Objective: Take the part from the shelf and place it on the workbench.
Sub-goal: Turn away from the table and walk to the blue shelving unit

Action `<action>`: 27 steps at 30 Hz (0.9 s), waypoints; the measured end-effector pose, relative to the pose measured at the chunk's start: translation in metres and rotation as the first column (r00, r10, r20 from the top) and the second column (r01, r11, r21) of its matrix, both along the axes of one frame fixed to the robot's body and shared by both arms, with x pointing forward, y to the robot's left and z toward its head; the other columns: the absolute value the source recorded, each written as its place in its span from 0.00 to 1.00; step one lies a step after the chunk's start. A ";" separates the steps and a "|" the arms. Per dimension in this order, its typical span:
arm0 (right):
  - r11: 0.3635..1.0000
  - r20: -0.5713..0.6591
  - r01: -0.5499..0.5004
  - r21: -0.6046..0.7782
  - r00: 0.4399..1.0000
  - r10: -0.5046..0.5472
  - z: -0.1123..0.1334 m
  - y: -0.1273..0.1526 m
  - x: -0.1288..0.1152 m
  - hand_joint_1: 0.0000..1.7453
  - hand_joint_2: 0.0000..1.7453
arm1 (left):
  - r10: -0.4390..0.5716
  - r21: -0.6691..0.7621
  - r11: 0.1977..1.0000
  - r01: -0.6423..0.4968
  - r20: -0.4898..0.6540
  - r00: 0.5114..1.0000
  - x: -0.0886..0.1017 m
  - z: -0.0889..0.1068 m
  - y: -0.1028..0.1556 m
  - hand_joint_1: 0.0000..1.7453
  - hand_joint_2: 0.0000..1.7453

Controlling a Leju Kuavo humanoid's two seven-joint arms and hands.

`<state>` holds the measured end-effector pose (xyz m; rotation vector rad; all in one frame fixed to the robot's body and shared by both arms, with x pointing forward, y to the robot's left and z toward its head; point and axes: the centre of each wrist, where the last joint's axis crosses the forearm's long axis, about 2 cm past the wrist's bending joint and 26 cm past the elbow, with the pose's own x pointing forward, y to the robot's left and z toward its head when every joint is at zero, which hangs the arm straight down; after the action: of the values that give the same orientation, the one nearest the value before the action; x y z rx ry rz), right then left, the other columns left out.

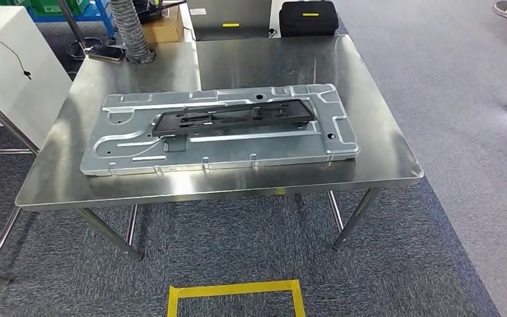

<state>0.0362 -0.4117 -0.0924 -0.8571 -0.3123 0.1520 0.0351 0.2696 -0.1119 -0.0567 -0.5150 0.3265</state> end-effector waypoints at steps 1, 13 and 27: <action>0.999 -0.030 0.015 0.051 0.999 -0.013 -0.002 0.007 -0.001 0.00 0.00 | -0.004 0.000 1.000 0.004 -0.001 1.000 0.000 0.000 -0.001 0.00 0.00; 0.897 -0.225 0.076 0.435 0.974 0.026 -0.018 0.089 -0.004 0.00 0.00 | -0.077 0.006 0.997 0.077 0.013 0.997 0.004 0.000 0.004 0.00 0.00; 0.830 -0.197 0.054 0.556 0.978 0.069 -0.019 0.124 0.006 0.00 0.00 | -0.133 0.036 0.991 0.132 0.033 0.991 0.007 0.000 0.019 0.00 0.00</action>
<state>0.0424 -0.2880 -0.1111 -0.2483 -0.1456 0.1458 0.0423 0.2890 -0.1116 -0.0634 -0.5488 0.1869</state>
